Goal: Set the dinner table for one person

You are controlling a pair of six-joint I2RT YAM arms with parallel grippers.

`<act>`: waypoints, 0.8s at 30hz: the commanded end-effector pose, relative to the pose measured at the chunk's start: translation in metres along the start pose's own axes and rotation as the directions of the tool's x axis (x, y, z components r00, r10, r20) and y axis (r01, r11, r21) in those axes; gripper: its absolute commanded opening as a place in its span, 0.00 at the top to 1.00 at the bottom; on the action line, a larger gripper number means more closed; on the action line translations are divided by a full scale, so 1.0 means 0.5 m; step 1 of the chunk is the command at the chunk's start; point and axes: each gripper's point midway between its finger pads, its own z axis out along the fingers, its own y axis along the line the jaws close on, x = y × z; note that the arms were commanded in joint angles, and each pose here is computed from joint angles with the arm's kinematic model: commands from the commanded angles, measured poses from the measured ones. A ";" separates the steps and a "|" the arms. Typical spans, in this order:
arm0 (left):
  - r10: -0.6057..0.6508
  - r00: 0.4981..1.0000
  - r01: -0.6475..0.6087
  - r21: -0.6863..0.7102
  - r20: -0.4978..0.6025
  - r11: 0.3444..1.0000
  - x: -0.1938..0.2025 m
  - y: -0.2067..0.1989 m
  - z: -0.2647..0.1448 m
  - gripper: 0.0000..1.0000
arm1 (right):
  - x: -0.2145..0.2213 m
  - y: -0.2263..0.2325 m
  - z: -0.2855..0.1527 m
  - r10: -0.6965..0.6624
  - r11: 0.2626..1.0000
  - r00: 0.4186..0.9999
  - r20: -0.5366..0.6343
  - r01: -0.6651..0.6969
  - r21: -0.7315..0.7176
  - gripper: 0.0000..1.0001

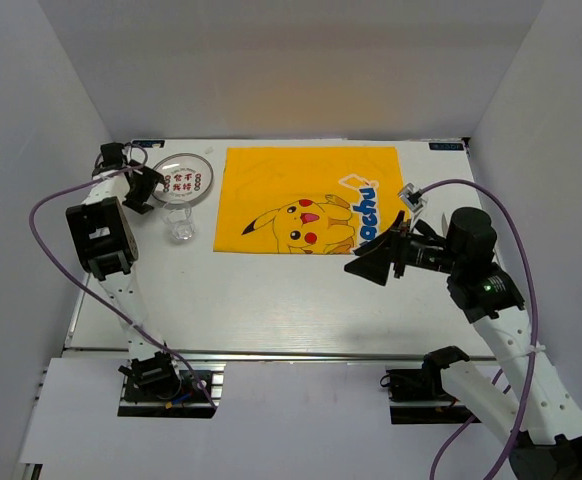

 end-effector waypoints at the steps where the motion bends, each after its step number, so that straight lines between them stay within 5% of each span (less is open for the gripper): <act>1: -0.022 1.000 0.022 0.039 0.013 0.999 0.003 -0.001 0.022 0.16 | 0.003 0.009 0.004 -0.026 0.999 1.000 -0.006 0.026 -0.040 0.11; 5: -0.038 0.999 0.037 0.048 0.024 0.998 0.003 0.002 0.039 0.45 | 0.001 0.006 0.005 -0.025 0.999 1.000 -0.006 0.025 -0.037 0.11; 6: -0.042 0.999 0.041 0.048 0.023 0.998 0.004 0.003 0.044 0.62 | 0.002 0.004 0.005 -0.020 0.999 1.000 -0.009 0.020 -0.034 0.11; 11: -0.040 0.999 0.040 0.077 0.004 0.996 0.007 -0.008 0.058 0.85 | -0.001 -0.001 0.009 -0.016 0.999 1.000 -0.012 0.015 -0.029 0.11; 12: -0.040 0.999 0.040 0.089 -0.003 0.995 0.008 -0.014 0.056 0.98 | -0.001 -0.004 0.012 -0.009 1.000 1.000 -0.014 0.009 -0.026 0.11; 18: -0.038 0.997 0.021 0.233 0.067 0.972 -0.044 -0.090 -0.021 1.00 | 0.007 -0.018 0.016 0.007 1.000 1.000 -0.022 -0.007 -0.008 0.11; 24: -0.027 0.983 -0.062 0.471 0.181 0.880 -0.084 -0.192 -0.132 1.00 | 0.017 -0.025 0.013 0.019 1.000 1.000 -0.018 -0.019 0.013 0.11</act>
